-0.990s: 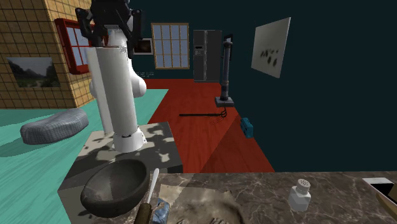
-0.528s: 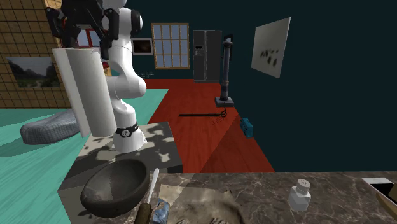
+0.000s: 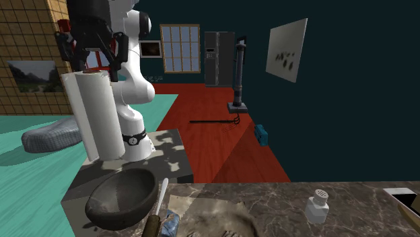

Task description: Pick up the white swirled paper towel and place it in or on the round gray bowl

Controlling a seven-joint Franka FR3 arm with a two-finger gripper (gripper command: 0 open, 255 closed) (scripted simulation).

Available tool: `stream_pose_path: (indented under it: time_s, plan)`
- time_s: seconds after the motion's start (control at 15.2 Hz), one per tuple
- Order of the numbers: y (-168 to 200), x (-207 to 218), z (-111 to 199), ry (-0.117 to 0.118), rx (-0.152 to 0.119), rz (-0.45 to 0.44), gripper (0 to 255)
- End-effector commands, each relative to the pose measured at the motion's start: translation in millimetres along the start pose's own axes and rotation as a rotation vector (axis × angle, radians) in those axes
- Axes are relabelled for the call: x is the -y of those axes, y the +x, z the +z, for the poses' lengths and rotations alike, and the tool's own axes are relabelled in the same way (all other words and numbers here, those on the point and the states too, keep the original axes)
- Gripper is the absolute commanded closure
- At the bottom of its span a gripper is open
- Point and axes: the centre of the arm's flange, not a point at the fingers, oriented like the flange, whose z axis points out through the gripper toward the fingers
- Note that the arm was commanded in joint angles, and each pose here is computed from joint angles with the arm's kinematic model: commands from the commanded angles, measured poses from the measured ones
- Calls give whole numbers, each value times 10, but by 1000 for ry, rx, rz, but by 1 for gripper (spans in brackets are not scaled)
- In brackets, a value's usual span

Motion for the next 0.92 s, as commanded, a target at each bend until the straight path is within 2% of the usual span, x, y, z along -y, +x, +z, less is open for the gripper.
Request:
stream_pose_path:
  time_s: [0.0, 0.86]
  plan:
    - [-18, -6, 107, 0, -1, 0, 255]
    - [-156, -5, 780, 0, -1, 0, 255]
